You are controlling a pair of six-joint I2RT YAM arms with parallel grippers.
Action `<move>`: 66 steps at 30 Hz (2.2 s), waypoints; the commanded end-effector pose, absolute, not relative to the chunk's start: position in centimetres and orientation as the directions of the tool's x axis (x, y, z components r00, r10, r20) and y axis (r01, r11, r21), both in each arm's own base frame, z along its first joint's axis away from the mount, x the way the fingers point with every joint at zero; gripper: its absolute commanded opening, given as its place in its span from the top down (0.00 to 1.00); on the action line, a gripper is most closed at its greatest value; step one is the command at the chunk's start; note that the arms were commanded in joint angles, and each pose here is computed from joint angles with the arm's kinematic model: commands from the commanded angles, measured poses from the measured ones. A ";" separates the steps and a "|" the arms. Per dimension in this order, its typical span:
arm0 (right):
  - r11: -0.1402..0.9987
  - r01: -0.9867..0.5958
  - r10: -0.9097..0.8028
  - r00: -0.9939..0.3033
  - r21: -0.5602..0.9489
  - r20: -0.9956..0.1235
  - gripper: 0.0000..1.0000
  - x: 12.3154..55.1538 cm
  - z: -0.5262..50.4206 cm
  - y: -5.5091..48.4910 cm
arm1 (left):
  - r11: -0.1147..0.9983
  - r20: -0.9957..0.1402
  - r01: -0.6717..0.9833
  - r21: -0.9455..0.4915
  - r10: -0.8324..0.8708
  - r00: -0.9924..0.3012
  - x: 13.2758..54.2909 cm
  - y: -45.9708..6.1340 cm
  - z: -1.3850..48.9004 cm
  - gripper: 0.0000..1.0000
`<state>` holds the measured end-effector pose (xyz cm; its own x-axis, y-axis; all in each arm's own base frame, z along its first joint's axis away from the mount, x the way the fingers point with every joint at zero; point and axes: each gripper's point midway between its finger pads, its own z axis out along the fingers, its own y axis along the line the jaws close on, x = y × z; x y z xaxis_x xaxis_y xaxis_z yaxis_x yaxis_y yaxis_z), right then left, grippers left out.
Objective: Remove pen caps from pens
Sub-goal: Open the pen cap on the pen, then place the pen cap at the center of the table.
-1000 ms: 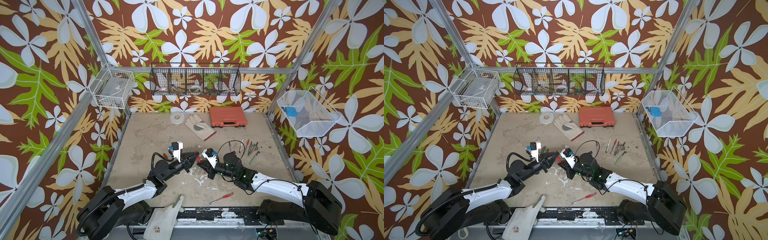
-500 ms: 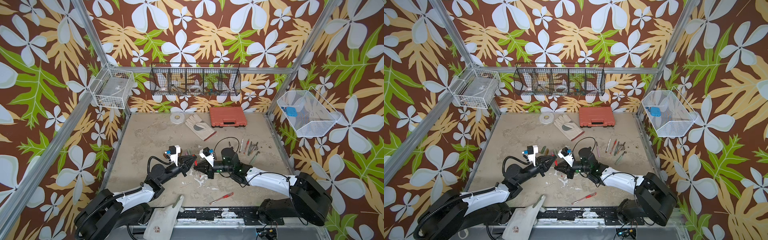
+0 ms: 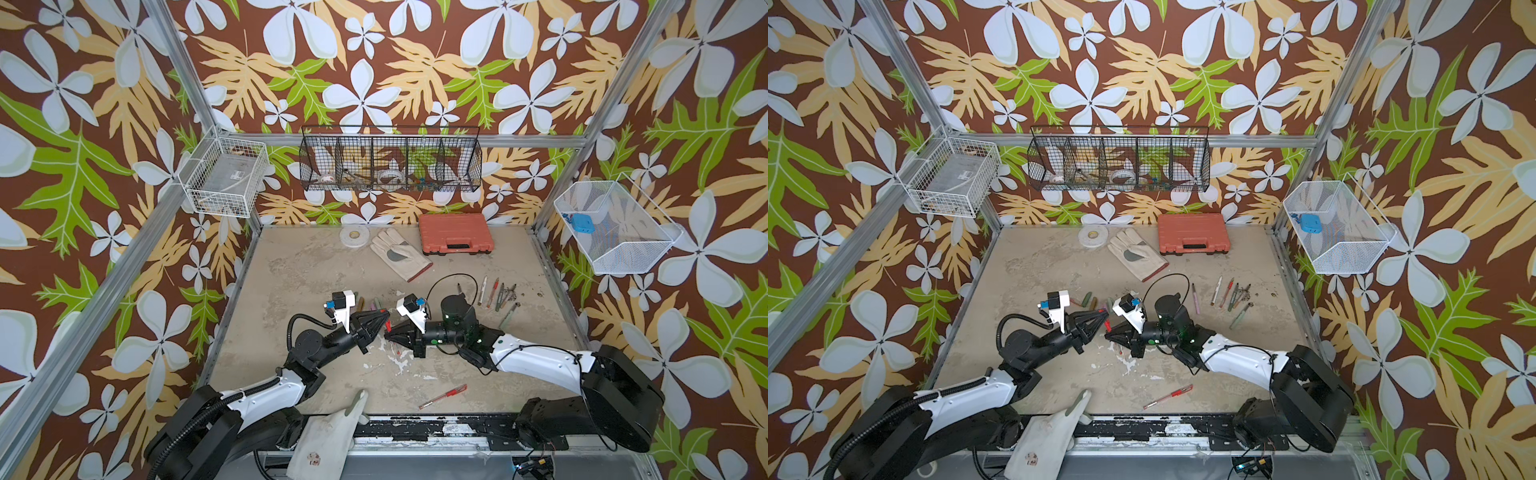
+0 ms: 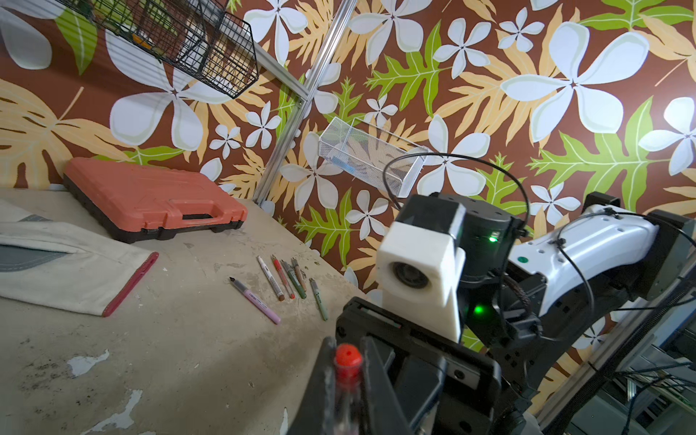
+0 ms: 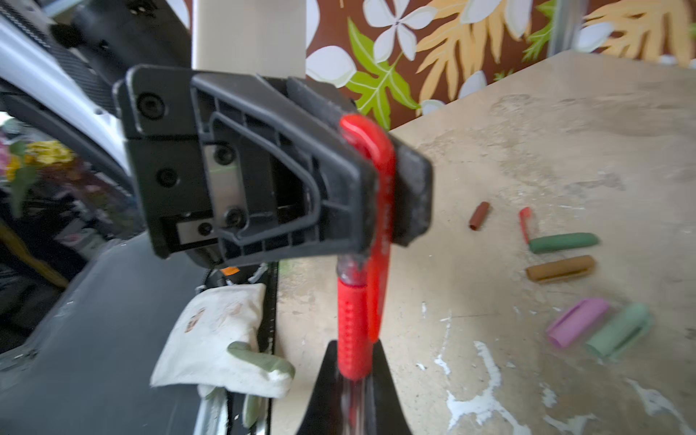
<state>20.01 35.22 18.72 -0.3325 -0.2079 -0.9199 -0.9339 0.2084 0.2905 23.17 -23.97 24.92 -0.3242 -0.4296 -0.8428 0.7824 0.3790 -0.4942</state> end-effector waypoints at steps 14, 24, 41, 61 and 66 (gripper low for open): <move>0.096 -0.961 -0.272 -0.276 0.260 -0.922 1.00 17.2 18.3 35.2 | 0.504 -0.789 0.637 -0.583 -0.537 -0.298 26.7 -21.4 24.9 1.00; -0.077 -0.913 -0.274 -0.368 0.401 -0.889 1.00 16.0 18.1 34.6 | 0.422 -0.791 0.728 -0.541 -0.548 -0.271 25.1 -21.5 26.9 1.00; 0.308 -0.937 -0.279 -0.253 0.163 -0.926 1.00 20.3 16.9 33.8 | 0.521 -0.780 0.627 -0.579 -0.579 -0.239 26.9 -19.1 25.9 1.00; 0.773 -0.536 -0.034 -0.568 0.339 -0.822 1.00 31.3 13.0 23.9 | 0.859 -0.752 0.191 -0.475 -0.283 -0.596 36.0 -20.3 11.5 1.00; 0.808 -0.492 -0.014 -0.566 0.324 -0.824 1.00 32.0 12.8 22.5 | 0.895 -0.753 0.143 -0.422 -0.259 -0.605 37.7 -19.7 9.8 1.00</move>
